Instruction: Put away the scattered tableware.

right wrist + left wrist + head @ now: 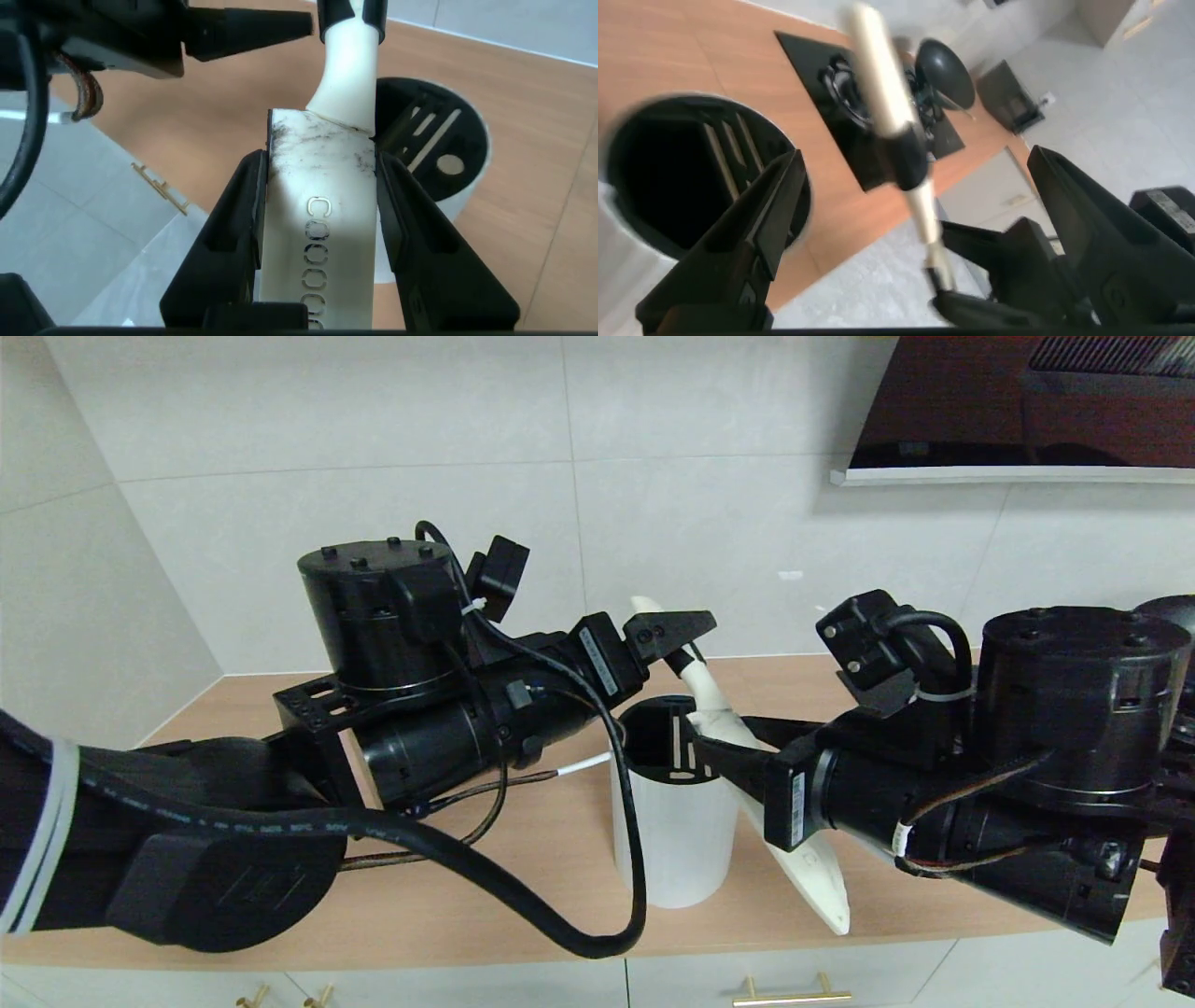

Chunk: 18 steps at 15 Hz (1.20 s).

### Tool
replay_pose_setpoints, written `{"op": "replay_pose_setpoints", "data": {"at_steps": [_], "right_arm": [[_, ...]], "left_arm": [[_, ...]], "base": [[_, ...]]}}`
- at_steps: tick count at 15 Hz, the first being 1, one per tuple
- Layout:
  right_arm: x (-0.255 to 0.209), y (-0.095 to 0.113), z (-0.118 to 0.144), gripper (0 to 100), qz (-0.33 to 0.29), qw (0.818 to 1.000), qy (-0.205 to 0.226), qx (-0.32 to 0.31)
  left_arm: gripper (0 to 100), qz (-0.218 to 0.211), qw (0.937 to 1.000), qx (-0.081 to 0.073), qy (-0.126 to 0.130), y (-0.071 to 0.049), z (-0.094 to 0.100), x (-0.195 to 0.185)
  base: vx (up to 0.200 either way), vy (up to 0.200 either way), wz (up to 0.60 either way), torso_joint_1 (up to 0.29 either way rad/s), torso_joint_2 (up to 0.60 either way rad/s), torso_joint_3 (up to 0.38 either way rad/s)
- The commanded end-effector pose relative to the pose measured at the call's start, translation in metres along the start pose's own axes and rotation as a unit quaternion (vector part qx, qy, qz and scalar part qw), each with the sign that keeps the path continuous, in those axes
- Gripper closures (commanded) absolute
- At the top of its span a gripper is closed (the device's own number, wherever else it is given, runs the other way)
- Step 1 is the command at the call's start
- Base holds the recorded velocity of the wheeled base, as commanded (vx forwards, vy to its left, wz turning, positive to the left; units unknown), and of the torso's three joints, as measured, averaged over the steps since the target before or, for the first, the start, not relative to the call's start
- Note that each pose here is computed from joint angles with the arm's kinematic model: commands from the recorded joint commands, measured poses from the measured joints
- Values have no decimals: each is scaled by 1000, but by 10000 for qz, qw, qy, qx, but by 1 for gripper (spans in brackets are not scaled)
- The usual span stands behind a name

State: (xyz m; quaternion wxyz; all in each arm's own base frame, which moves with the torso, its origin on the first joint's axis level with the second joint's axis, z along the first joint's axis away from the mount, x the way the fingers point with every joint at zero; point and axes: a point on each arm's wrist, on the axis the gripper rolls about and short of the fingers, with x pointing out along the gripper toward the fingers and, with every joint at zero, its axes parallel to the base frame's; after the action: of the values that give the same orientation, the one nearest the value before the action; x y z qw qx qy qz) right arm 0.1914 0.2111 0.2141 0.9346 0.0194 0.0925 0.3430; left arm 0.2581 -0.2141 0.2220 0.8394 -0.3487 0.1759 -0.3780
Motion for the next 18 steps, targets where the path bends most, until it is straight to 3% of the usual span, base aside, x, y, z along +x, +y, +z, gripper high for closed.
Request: {"op": "replay_pose_setpoints", "data": {"at_steps": [1,6,13,14,18], "right_arm": [[4,1,-4,100,7,10000,66,-11],[5,5,-8,100,74,9999,134,-32],[7,8,-12,100,117,9998,161,-43],[7,8,-13,100,115,9998,176,-46],[6,9,-13,100,153,9998,111,-41]], "left_arm": [[0,-25,10000,0,36,-2,-3,1],[0,88,9998,-30,168,8,-10,10],[0,88,9998,-28,158,7,-10,10],[100,99,9998,-37,157,8,-10,11],[100,99,9998,-32,179,9,-11,11]], "base": [[0,0,0,0,0,0],[0,0,0,0,0,0],[0,0,0,0,0,0],[0,0,0,0,0,0],[0,0,0,0,0,0]]}}
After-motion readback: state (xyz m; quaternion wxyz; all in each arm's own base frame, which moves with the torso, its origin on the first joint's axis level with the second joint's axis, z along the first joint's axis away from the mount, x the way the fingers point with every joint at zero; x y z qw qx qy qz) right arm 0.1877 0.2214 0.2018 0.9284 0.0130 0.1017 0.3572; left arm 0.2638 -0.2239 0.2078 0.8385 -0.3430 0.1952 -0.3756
